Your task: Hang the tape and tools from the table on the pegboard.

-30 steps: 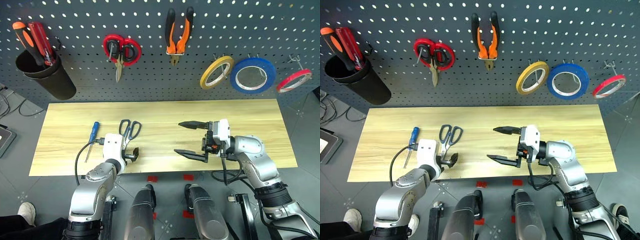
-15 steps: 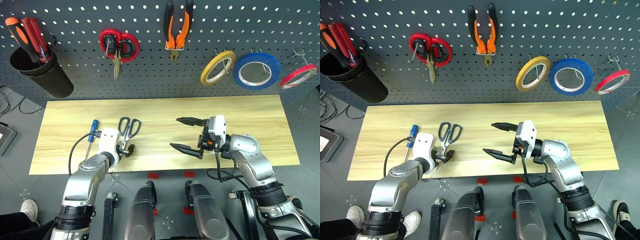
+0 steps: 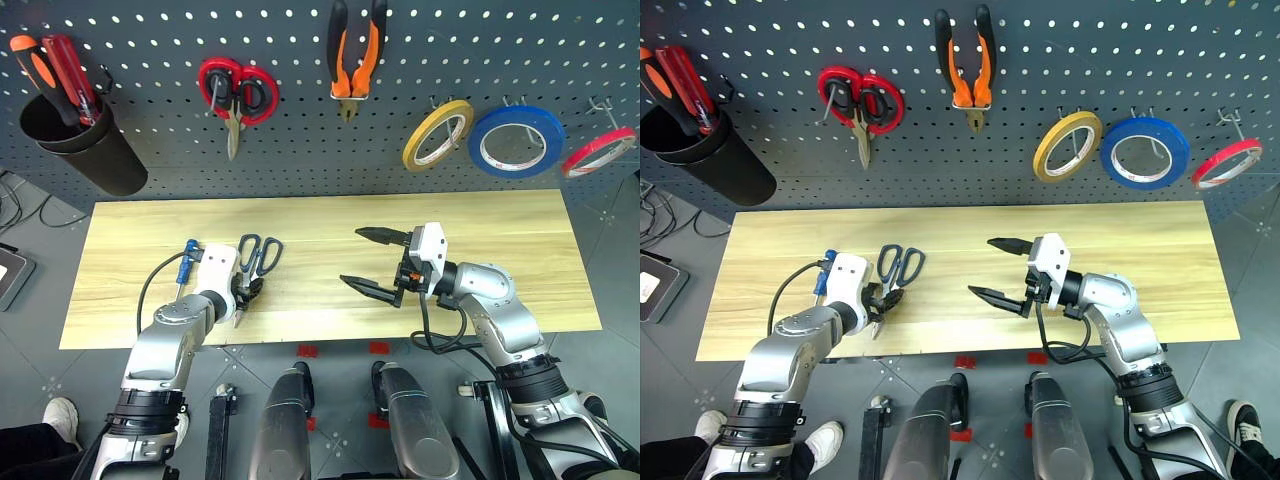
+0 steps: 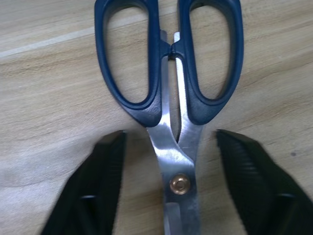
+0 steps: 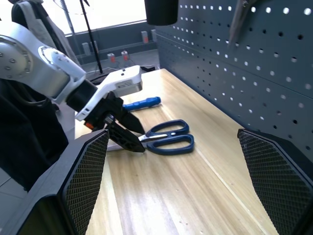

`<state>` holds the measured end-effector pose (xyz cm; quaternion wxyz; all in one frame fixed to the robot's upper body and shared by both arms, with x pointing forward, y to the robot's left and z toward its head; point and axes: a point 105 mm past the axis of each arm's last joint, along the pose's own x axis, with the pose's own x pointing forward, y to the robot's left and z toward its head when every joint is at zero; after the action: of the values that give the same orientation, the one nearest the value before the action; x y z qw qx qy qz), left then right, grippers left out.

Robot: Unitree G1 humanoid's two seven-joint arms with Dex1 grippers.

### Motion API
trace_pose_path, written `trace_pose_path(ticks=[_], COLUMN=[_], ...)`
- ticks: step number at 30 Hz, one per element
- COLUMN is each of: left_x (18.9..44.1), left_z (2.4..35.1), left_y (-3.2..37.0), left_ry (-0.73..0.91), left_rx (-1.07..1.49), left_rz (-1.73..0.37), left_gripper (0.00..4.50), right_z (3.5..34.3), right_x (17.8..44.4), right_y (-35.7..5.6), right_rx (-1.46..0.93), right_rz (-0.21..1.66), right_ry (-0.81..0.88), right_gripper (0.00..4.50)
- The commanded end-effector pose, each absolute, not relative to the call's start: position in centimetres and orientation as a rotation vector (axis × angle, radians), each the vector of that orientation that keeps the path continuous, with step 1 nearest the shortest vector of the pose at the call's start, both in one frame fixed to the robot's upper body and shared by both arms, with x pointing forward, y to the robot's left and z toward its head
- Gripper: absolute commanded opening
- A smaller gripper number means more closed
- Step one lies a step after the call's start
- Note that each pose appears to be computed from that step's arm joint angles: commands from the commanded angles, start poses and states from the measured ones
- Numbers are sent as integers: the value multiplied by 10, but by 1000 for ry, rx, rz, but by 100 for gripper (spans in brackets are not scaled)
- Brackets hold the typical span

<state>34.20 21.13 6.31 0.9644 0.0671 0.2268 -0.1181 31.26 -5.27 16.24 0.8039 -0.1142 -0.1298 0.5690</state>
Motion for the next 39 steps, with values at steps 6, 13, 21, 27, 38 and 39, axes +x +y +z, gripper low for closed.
trace_pose_path(ticks=[6,13,21,27,38,39], left_x=[333,328,306,286,290,293], left_z=[44,45,74,101,117,117], left_y=[206,206,181,163,156,162], left_ry=[519,510,348,186,76,89], left_rx=[118,136,260,397,438,395], left_rz=[-267,-252,-306,-288,-222,-196], left_gripper=[108,108,108,108,108,108], right_z=[174,175,195,216,230,231], right_x=[315,313,300,287,288,288], right_y=[-57,-57,-64,-70,-74,-74], right_rx=[-245,-256,-250,-190,-158,-158], right_rz=[1200,1208,1187,1146,1051,1046], right_ry=[-324,-338,-418,-494,-556,-556], right_gripper=[450,450,450,450,450,450])
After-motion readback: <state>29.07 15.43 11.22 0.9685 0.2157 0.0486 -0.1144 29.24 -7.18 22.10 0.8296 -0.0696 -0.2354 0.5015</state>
